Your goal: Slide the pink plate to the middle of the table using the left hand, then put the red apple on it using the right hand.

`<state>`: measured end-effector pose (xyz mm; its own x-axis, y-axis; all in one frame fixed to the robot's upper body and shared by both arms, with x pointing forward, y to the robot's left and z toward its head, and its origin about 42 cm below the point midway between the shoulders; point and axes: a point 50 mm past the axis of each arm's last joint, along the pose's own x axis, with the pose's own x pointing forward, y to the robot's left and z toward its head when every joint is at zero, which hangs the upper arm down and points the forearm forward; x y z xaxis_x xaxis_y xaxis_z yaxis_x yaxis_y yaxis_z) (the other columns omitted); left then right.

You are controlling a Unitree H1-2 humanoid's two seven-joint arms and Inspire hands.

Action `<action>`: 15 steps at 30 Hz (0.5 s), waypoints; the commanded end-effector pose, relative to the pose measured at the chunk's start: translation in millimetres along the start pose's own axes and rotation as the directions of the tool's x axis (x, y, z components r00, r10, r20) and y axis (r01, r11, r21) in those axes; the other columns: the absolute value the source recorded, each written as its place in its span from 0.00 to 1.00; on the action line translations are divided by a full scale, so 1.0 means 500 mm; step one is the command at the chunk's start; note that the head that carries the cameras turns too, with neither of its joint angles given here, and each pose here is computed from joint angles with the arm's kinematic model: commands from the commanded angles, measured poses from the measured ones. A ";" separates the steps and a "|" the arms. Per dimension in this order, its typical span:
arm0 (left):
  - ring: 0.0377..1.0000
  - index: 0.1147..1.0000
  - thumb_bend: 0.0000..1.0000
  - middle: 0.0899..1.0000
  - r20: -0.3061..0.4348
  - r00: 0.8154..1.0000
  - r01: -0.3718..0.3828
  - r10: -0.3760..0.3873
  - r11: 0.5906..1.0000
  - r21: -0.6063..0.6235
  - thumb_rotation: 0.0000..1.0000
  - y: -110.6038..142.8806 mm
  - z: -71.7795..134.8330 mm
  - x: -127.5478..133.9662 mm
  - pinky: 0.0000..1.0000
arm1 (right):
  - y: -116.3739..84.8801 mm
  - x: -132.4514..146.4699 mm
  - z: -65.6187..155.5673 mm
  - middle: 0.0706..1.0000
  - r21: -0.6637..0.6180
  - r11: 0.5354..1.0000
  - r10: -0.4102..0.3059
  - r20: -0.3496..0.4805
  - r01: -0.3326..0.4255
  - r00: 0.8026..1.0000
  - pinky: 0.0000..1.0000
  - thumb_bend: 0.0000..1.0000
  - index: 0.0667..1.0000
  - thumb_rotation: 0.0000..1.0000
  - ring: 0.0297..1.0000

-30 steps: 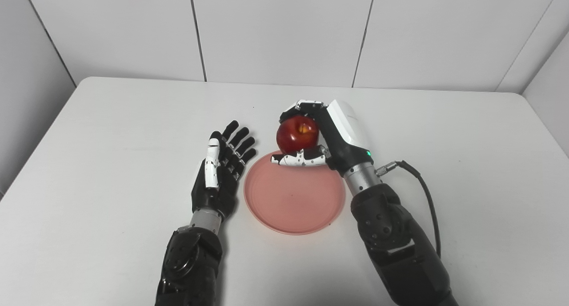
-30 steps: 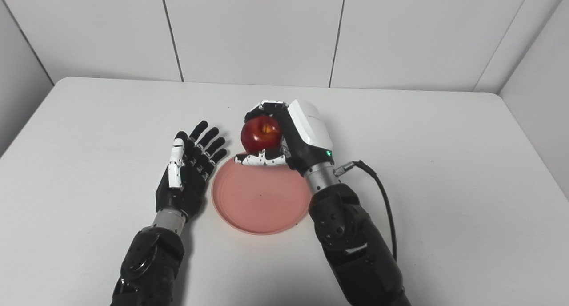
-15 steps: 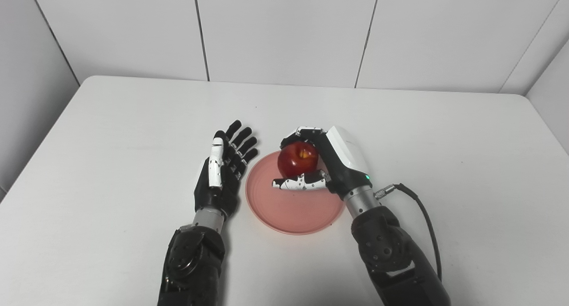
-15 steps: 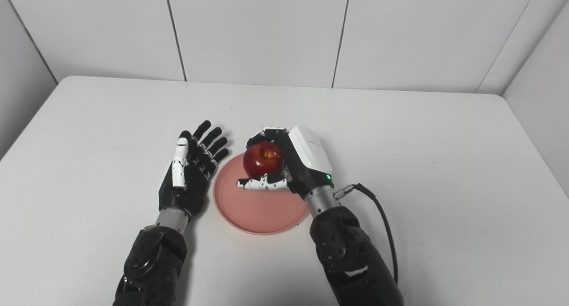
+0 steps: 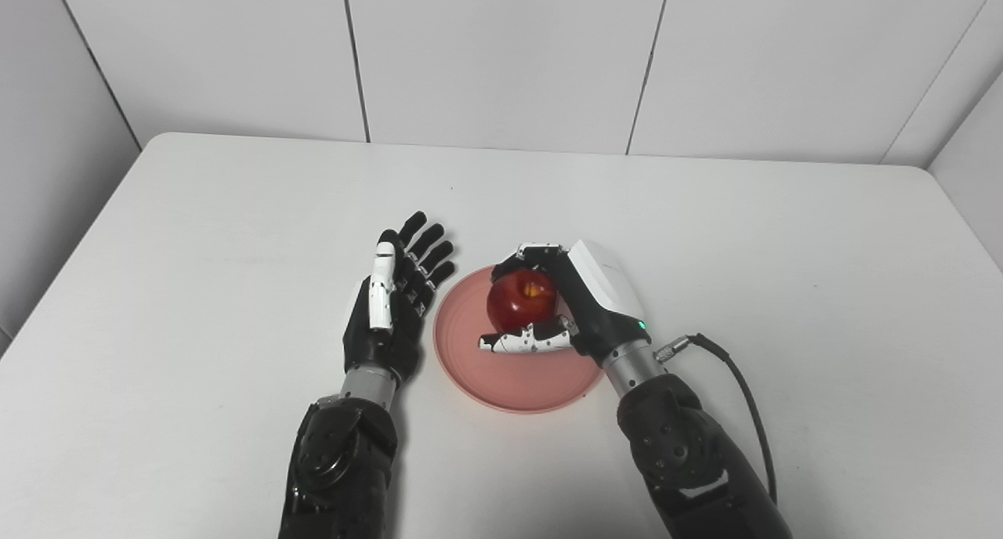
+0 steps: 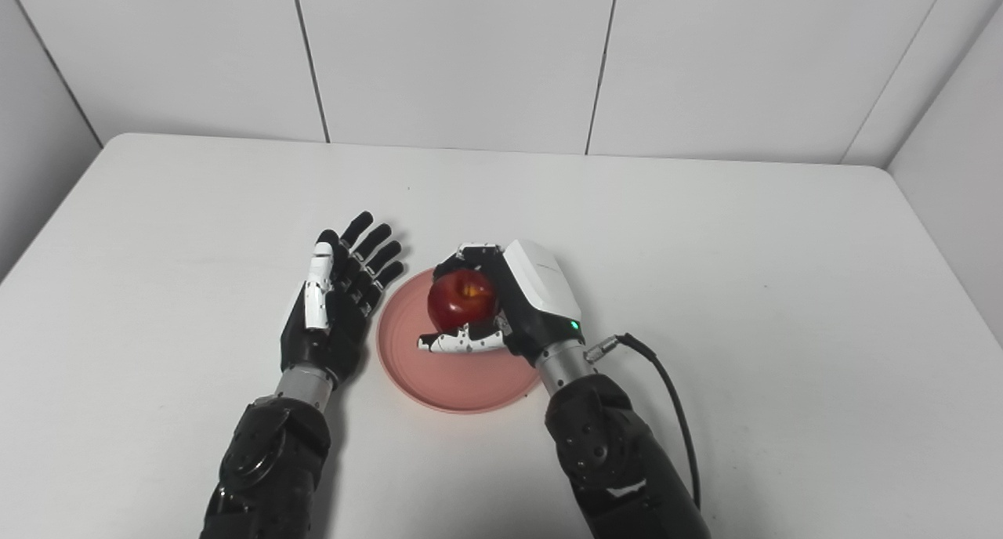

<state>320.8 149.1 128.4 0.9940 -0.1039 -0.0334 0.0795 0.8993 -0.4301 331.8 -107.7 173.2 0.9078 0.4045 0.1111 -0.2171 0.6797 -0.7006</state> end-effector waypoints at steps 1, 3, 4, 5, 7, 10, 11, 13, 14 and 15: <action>0.86 0.85 0.38 0.86 0.016 1.000 0.006 -0.006 1.000 -0.002 1.00 -0.012 0.006 0.003 0.88 | -0.017 0.015 0.026 0.39 -0.015 0.999 -0.032 0.077 0.033 0.996 0.25 0.52 0.45 0.13 0.32; 0.86 0.85 0.38 0.86 0.016 1.000 0.006 -0.006 1.000 -0.004 1.00 -0.013 0.006 0.003 0.88 | -0.015 0.014 0.024 0.40 -0.017 0.999 -0.027 0.076 0.029 0.997 0.26 0.52 0.45 0.13 0.32; 0.86 0.85 0.38 0.86 0.015 1.000 0.005 -0.005 1.000 -0.005 1.00 -0.014 0.006 0.003 0.88 | -0.014 0.014 0.022 0.40 -0.018 1.000 -0.022 0.073 0.024 0.997 0.26 0.52 0.45 0.13 0.33; 0.86 0.85 0.38 0.86 0.015 1.000 0.004 -0.004 1.000 -0.006 1.00 -0.014 0.006 0.003 0.87 | -0.013 0.014 0.021 0.40 -0.020 1.000 -0.019 0.069 0.021 0.997 0.26 0.52 0.45 0.13 0.33; 0.86 0.85 0.37 0.86 0.014 1.000 0.002 -0.002 1.000 -0.010 1.00 -0.015 0.007 0.003 0.87 | -0.010 0.015 0.018 0.41 -0.021 1.000 -0.015 0.065 0.016 0.998 0.26 0.52 0.45 0.13 0.33; 0.86 0.85 0.37 0.86 0.015 1.000 0.004 -0.004 1.000 -0.015 1.00 -0.016 0.008 0.003 0.87 | -0.008 0.015 0.015 0.40 -0.025 1.000 -0.014 0.056 0.016 0.998 0.26 0.52 0.45 0.13 0.33; 0.86 0.85 0.37 0.86 0.015 1.000 0.005 -0.004 1.000 -0.016 1.00 -0.016 0.008 0.004 0.87 | -0.007 0.015 0.014 0.40 -0.025 1.000 -0.014 0.057 0.016 0.998 0.26 0.52 0.45 0.13 0.32; 0.86 0.85 0.37 0.86 0.015 1.000 0.005 -0.005 1.000 -0.014 1.00 -0.017 0.008 0.004 0.87 | -0.007 0.015 0.012 0.40 -0.024 1.000 -0.014 0.058 0.016 0.998 0.26 0.52 0.45 0.13 0.33; 0.86 0.85 0.37 0.86 0.014 1.000 0.004 -0.003 1.000 -0.014 1.00 -0.017 0.008 0.003 0.87 | -0.007 0.016 0.011 0.40 -0.026 1.000 -0.014 0.059 0.015 0.998 0.26 0.52 0.45 0.13 0.33; 0.86 0.85 0.37 0.86 0.015 1.000 0.004 -0.003 1.000 -0.015 1.00 -0.017 0.008 0.003 0.87 | -0.008 0.016 0.011 0.40 -0.028 1.000 -0.013 0.059 0.015 0.998 0.26 0.52 0.45 0.13 0.33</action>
<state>320.7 148.5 128.7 0.9941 -0.1036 -0.0333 0.0791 0.8981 -0.4327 333.1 -107.8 163.3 0.9120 0.4033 0.0752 -0.2351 0.6640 -0.7099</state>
